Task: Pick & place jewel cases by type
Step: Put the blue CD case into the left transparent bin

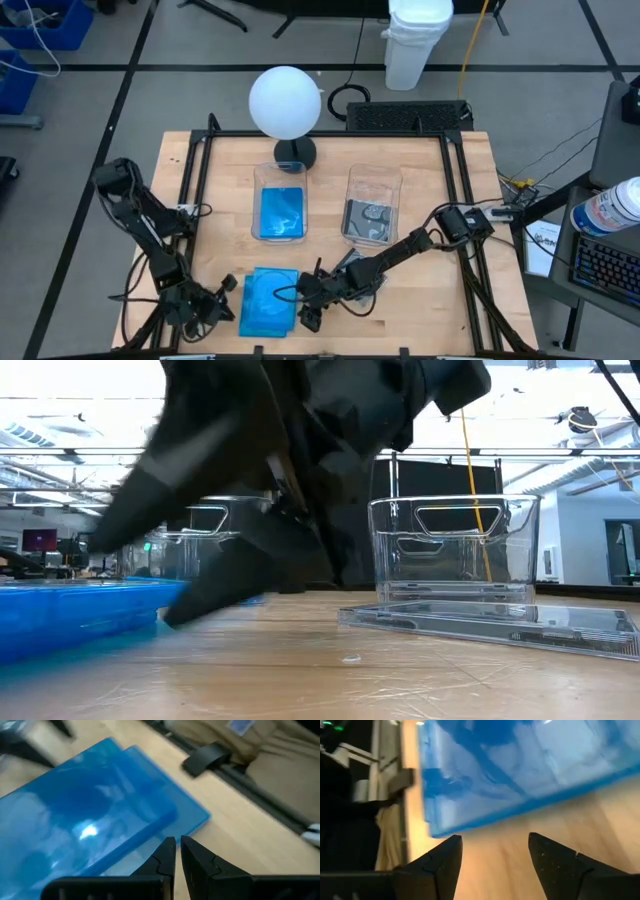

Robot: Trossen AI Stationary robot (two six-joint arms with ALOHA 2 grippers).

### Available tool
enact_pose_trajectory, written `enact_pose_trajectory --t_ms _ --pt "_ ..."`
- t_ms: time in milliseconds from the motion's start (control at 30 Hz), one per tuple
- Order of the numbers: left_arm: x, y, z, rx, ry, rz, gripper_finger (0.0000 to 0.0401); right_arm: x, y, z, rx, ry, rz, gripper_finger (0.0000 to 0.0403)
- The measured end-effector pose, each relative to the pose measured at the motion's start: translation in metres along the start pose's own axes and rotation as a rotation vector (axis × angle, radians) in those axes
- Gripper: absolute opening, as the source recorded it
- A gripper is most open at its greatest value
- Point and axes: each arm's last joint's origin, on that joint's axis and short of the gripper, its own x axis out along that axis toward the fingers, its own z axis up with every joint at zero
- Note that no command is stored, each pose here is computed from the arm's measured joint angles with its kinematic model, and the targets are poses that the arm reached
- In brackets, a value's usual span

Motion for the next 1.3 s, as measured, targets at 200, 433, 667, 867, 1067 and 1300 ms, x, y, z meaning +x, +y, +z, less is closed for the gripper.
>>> enact_pose_trajectory --t_ms 200,433,667,867,1067,1300 --pt "0.004 -0.008 0.006 0.072 -0.083 -0.062 0.0037 -0.005 -0.019 0.002 0.034 0.016 -0.052 0.022" --pt "0.005 -0.008 0.009 0.071 -0.123 -0.018 0.0037 -0.017 -0.04 0.011 0.025 -0.043 -0.045 0.022" --pt "0.005 -0.009 0.009 0.058 -0.128 -0.009 0.0037 -0.038 -0.061 0.028 0.051 -0.079 -0.064 0.022" --pt "0.005 -0.007 0.009 0.026 -0.133 0.033 0.0037 -0.041 -0.08 0.041 0.121 -0.01 0.052 0.022" --pt "0.005 -0.007 0.01 0.018 -0.145 0.037 0.0037 -0.043 -0.097 0.048 0.15 0.036 0.084 0.022" --pt "0.007 -0.007 0.01 -0.047 -0.162 0.073 0.0037 -0.045 -0.099 0.054 0.131 0.027 0.134 0.022"
